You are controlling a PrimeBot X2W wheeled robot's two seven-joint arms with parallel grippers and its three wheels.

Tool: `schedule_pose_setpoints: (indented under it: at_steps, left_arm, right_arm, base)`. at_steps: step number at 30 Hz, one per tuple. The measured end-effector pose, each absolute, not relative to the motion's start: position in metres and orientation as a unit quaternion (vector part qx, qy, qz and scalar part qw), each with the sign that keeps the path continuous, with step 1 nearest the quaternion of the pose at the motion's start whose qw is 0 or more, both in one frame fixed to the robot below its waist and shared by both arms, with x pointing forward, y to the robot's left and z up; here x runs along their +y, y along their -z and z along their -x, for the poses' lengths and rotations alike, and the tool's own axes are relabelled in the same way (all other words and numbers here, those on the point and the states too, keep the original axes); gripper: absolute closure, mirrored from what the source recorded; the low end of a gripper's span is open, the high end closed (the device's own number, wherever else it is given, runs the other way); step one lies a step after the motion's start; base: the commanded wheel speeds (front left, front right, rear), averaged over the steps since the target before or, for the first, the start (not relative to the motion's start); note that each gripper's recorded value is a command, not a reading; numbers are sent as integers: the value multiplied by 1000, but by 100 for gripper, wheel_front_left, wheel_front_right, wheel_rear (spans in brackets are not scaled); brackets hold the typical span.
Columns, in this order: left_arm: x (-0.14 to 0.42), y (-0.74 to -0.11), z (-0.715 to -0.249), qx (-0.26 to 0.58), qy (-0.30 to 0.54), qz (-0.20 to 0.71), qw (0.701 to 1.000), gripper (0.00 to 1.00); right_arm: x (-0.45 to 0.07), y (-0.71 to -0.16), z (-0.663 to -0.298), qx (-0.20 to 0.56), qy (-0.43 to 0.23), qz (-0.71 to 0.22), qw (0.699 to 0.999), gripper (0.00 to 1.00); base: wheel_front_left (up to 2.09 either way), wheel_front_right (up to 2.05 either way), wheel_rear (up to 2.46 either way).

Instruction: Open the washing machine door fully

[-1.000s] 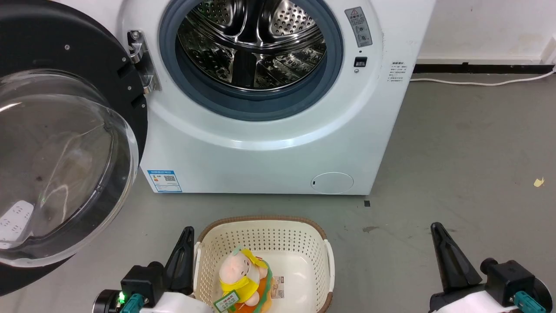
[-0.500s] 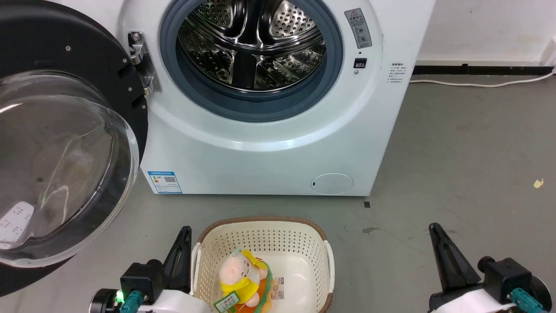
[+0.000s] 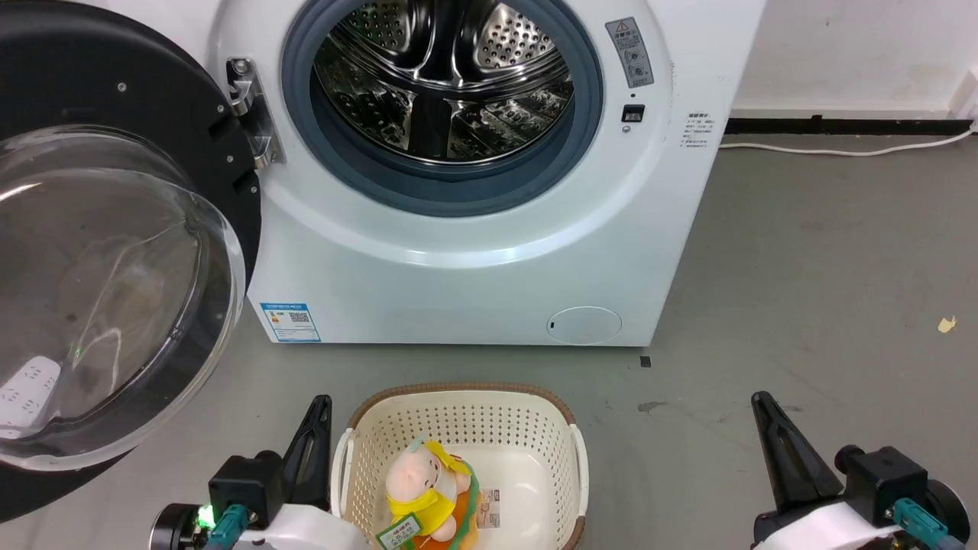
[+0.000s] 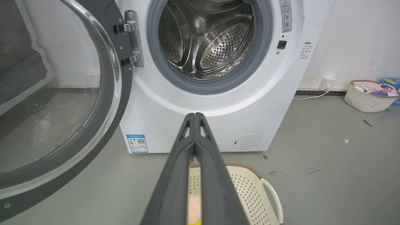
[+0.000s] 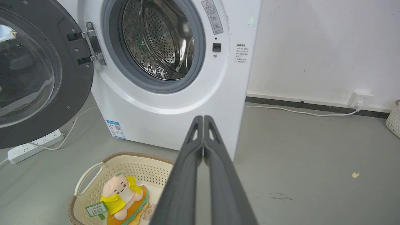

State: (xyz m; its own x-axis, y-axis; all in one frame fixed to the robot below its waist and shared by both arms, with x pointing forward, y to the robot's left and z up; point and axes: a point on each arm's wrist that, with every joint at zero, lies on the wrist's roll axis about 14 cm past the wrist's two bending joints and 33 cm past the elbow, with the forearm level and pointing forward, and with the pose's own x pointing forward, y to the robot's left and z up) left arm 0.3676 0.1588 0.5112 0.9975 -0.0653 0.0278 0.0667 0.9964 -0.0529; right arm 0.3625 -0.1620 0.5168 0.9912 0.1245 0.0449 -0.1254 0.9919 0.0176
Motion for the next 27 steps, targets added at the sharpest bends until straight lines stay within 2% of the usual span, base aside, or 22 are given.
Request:
schedule_pose_setpoints:
  at_steps: [27]
  left_arm:
    - [165,-515,-368,-3,24,7,1000,100]
  right_arm:
    - [-161,-518,-365,-8,-64,3,998,100]
  base:
    - [0,0,0]
